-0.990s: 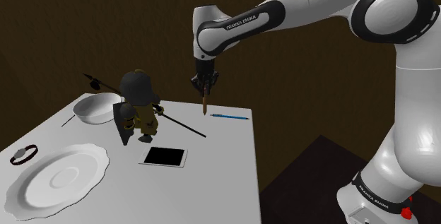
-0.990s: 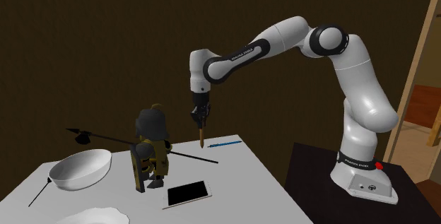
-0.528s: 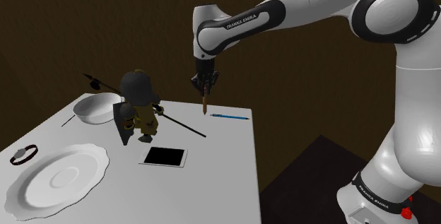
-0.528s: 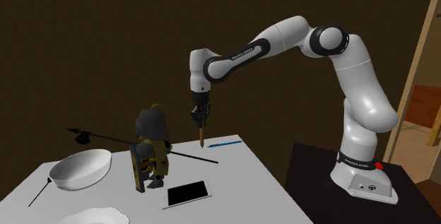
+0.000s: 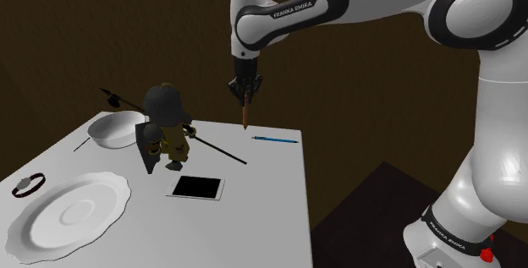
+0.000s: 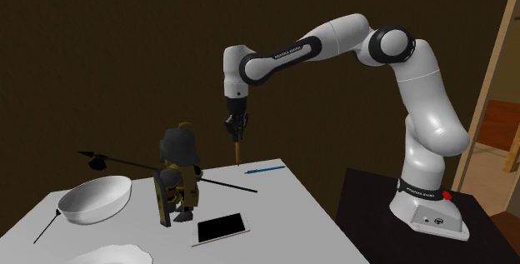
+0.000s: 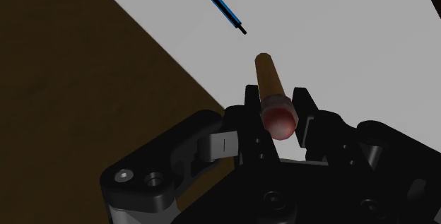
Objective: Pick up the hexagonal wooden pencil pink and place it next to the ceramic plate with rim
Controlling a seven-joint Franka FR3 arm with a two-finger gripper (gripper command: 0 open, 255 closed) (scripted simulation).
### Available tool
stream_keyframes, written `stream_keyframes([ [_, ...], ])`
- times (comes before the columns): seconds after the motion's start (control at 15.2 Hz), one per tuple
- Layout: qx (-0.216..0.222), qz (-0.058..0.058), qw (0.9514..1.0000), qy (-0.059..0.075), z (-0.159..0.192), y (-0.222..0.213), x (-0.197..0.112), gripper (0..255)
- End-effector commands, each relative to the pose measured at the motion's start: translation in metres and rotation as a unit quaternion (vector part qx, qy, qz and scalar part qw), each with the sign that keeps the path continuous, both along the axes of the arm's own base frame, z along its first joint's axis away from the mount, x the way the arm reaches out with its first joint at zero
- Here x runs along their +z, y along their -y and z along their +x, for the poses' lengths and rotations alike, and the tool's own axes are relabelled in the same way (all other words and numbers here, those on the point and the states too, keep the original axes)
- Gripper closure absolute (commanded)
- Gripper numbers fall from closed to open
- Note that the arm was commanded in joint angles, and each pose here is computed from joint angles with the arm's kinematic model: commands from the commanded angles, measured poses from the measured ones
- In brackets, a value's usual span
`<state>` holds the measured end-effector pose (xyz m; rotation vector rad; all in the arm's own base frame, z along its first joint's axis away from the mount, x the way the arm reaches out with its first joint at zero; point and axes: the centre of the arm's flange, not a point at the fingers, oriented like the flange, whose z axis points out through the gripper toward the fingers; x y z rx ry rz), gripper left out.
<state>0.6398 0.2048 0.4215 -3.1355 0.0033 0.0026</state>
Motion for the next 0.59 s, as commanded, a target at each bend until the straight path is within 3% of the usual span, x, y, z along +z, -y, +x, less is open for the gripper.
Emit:
stream_keyframes([
  [0.0, 0.0, 0.0, 1.0, 0.0, 0.001, 0.0, 0.011, 255],
  [0.53, 0.0, 0.0, 1.0, 0.0, 0.001, 0.0, 0.053, 255],
])
